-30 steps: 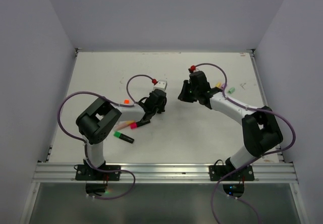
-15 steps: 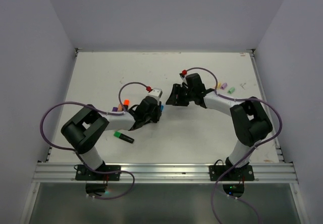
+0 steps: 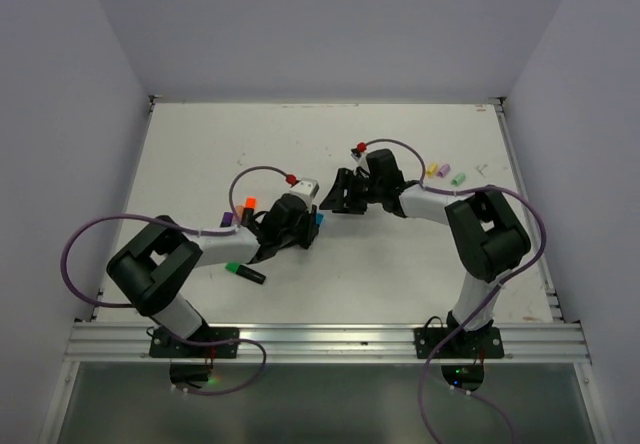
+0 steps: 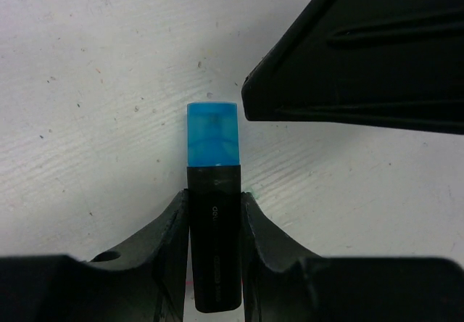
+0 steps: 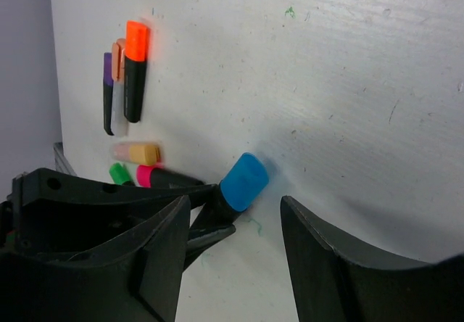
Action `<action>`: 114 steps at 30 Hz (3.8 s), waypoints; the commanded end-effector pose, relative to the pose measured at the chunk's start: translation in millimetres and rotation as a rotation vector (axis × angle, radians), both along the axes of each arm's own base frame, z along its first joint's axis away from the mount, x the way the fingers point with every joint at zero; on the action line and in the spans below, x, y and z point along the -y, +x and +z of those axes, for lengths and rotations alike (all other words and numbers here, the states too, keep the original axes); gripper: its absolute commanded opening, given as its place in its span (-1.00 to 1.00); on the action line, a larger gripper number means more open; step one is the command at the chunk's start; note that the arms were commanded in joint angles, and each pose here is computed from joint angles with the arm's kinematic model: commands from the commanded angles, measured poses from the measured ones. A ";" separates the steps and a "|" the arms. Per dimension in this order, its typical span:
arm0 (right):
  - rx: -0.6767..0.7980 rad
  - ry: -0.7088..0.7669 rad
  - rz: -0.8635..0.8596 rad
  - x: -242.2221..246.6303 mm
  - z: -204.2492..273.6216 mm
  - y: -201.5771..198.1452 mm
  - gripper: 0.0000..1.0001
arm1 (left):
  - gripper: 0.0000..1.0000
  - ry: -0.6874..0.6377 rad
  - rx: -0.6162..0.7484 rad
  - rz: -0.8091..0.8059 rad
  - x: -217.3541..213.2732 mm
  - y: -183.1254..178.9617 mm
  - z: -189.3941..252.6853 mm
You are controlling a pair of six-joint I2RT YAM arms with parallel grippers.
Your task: Open the pen caps
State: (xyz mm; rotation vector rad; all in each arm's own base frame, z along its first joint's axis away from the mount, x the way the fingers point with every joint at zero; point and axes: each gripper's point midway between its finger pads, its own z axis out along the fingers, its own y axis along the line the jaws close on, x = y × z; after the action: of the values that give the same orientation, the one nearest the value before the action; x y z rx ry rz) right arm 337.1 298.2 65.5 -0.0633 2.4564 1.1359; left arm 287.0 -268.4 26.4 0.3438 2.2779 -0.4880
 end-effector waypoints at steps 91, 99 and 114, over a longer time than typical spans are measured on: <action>0.223 0.265 -0.471 140.3 122.9 100.8 -1.00 | -1.00 -0.257 0.099 -0.257 29.9 -40.7 51.7; 0.203 0.018 -0.575 185.2 113.8 98.2 -1.00 | -1.00 -0.217 0.106 -0.193 20.5 -25.3 51.7; -0.053 -0.489 -0.980 357.2 35.6 56.5 -1.00 | -1.00 -0.153 0.047 0.011 82.8 83.1 39.9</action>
State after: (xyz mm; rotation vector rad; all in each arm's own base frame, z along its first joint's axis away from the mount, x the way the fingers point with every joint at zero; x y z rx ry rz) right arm 402.2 -34.9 105.6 0.8848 2.2264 0.2735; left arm 345.4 -350.5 66.0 0.3526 2.1707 -0.7067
